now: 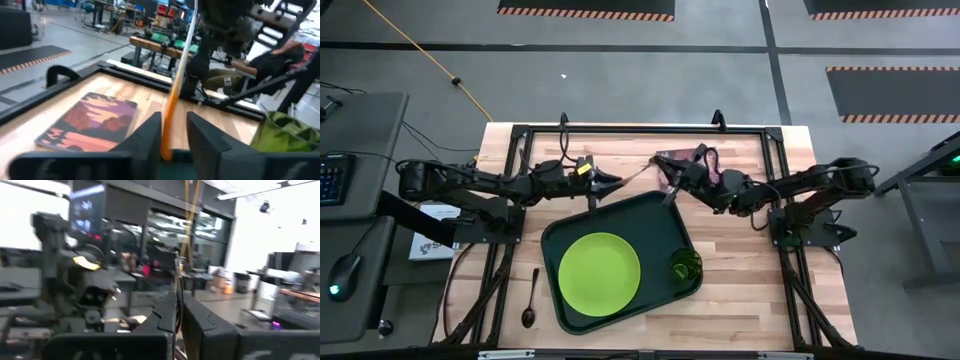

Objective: Pick and place plate/cup/fork/spoon on tray
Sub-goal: Put the orange fork on the black tray to the right of the green plate

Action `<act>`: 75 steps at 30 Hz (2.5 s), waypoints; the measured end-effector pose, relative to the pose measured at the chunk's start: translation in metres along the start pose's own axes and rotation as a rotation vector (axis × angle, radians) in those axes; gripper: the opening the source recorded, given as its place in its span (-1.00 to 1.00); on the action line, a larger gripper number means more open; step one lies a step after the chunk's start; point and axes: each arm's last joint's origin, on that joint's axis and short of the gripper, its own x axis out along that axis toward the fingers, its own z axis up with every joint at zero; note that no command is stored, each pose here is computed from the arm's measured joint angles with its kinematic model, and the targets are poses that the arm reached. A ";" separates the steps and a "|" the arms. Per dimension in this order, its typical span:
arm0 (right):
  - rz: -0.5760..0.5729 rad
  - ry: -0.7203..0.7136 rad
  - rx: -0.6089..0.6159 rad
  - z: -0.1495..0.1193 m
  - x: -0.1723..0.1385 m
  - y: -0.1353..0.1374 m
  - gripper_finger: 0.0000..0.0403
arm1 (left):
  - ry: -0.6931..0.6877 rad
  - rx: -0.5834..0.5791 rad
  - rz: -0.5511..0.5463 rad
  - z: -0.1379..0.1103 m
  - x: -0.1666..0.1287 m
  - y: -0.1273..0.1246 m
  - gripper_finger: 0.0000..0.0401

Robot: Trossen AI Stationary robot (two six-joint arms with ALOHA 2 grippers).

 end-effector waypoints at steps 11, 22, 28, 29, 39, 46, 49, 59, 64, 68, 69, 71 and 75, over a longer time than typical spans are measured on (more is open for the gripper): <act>0.068 0.400 -0.019 0.024 -0.015 -0.016 -1.00 | -0.098 0.109 0.015 0.045 -0.050 -0.006 -0.10; 0.367 0.507 0.070 0.016 0.003 0.007 -1.00 | -0.175 0.118 -0.097 0.065 -0.098 -0.022 -0.13; 0.493 0.657 0.103 0.002 0.028 0.027 -1.00 | -0.176 0.117 -0.109 0.065 -0.100 -0.024 -0.13; 0.501 0.685 0.098 -0.002 0.032 0.030 -1.00 | -0.174 0.117 -0.108 0.065 -0.100 -0.024 -0.13; 0.673 0.890 0.296 -0.042 0.051 0.046 -1.00 | -0.166 0.113 -0.106 0.064 -0.099 -0.023 -0.14; 0.628 0.950 0.355 -0.058 0.049 0.059 -1.00 | -0.156 0.095 -0.106 0.063 -0.099 -0.023 -0.14; 0.614 0.992 0.368 -0.067 0.047 0.065 -1.00 | -0.154 0.088 -0.106 0.063 -0.099 -0.023 -0.14; 0.547 1.097 0.393 -0.095 0.044 0.074 -1.00 | -0.140 0.084 -0.103 0.062 -0.099 -0.023 -0.14; 0.497 1.145 0.408 -0.108 0.043 0.076 -1.00 | -0.138 0.084 -0.102 0.062 -0.099 -0.023 -0.14; 0.461 1.191 0.437 -0.120 0.042 0.079 -1.00 | -0.133 0.084 -0.102 0.061 -0.099 -0.023 -0.14; 0.448 1.199 0.445 -0.123 0.041 0.080 -1.00 | -0.133 0.084 -0.102 0.061 -0.099 -0.023 -0.14; 0.427 1.210 0.446 -0.127 0.041 0.080 -1.00 | -0.133 0.084 -0.102 0.061 -0.099 -0.023 -0.14; 0.387 1.234 0.461 -0.133 0.040 0.081 -1.00 | -0.133 0.084 -0.101 0.061 -0.099 -0.022 -0.14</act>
